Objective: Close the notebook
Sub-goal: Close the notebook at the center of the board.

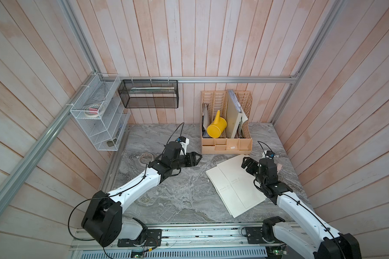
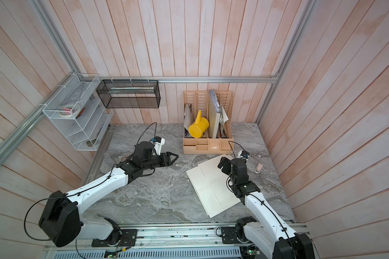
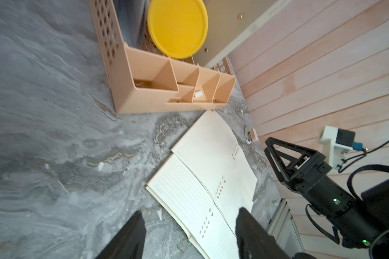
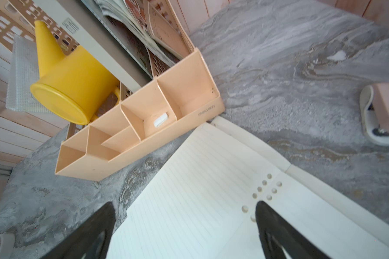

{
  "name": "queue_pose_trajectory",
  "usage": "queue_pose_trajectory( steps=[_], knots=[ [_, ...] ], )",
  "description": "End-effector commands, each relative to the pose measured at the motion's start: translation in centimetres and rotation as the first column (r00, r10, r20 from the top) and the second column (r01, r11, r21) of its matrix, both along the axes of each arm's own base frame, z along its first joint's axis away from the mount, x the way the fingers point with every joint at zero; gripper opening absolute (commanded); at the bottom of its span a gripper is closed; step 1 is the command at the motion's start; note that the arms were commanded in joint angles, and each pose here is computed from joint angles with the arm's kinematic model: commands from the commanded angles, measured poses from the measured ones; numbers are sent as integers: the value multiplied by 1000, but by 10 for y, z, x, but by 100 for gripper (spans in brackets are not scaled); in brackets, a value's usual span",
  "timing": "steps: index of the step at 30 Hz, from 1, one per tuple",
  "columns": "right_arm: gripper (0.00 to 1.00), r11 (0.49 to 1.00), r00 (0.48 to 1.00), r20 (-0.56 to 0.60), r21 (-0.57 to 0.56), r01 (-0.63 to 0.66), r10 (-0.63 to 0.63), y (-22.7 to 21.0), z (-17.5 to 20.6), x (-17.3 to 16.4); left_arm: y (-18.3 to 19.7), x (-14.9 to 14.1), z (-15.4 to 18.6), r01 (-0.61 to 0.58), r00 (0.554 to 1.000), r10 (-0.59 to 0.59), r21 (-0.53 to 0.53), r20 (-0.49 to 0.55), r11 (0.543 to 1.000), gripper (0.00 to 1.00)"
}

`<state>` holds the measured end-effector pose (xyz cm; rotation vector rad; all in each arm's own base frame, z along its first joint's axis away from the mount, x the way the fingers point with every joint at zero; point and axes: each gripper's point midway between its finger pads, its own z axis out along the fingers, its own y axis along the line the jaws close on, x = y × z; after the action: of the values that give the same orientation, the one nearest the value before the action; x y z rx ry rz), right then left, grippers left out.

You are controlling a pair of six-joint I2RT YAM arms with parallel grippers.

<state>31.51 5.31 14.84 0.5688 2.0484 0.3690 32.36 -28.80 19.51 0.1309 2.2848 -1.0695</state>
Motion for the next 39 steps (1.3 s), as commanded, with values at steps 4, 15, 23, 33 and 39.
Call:
queue_pose_trajectory(
  steps=[4, 15, 23, 33, 39],
  knots=[
    [98, 995, 996, -74, 80, 64, -59, -3, -25, -24, -41, -7, -23, -5, 985, -11, -94, -170, 996, 60],
    [98, 990, 991, -135, 132, 37, -19, 7, -48, -41, -96, -7, -51, -10, 951, -45, -175, -305, 985, 53],
    [98, 992, 988, -154, 123, 42, -22, 5, -56, -46, -120, 6, -72, -10, 924, -58, -175, -378, 985, 51],
    [98, 992, 981, -194, 118, 36, -13, 4, -71, -54, -143, 1, -99, -1, 899, -69, -159, -433, 987, 49],
    [98, 993, 977, -212, 108, 38, -14, 3, -77, -58, -151, -4, -113, 4, 887, -78, -162, -456, 987, 49]
  ],
)
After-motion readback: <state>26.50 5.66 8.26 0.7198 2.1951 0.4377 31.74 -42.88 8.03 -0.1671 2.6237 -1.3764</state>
